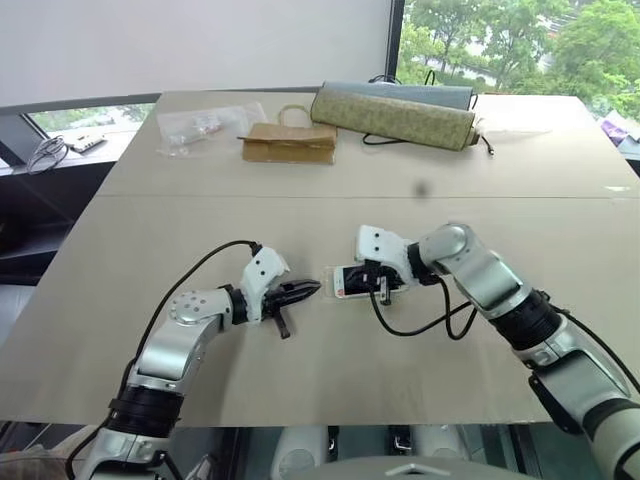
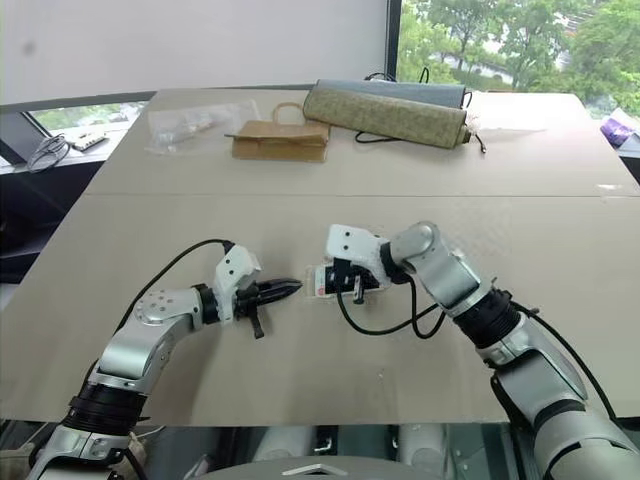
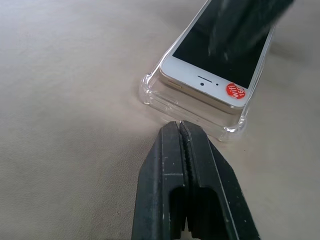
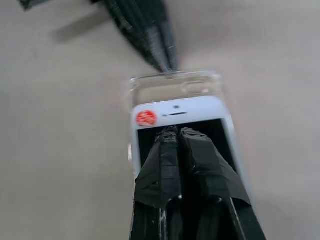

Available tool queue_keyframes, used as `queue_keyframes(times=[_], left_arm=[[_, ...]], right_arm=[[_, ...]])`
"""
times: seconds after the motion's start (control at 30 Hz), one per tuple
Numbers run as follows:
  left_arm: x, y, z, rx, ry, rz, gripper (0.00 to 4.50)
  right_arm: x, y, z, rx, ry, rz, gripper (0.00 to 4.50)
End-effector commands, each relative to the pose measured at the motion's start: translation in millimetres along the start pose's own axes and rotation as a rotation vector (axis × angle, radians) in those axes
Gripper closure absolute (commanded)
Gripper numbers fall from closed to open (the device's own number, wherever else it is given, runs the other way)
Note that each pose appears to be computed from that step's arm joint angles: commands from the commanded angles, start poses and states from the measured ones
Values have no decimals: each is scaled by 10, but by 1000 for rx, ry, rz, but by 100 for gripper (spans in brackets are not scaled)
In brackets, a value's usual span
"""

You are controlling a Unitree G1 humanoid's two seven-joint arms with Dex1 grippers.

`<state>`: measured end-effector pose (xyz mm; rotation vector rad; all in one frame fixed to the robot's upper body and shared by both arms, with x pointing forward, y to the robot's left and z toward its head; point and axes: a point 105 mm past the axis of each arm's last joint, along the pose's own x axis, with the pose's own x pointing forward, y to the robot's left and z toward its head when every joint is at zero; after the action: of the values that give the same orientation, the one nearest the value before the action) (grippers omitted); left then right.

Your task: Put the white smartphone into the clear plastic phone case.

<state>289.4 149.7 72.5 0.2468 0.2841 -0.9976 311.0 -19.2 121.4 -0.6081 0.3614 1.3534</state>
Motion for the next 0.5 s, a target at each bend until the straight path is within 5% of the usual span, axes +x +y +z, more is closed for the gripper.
queue_keyframes(times=[0.03, 0.17, 0.5], left_arm=[[28, -22, -5, -3, 19, -4, 446], [40, -36, 26, -3, 14, -7, 446], [25, -47, 40, -5, 14, -12, 446]], right_arm=[[-265, -79, 244, -28, -76, -74, 450], [-436, -161, 228, -26, -66, -172, 450], [-813, -109, -341, 44, 126, -322, 450]])
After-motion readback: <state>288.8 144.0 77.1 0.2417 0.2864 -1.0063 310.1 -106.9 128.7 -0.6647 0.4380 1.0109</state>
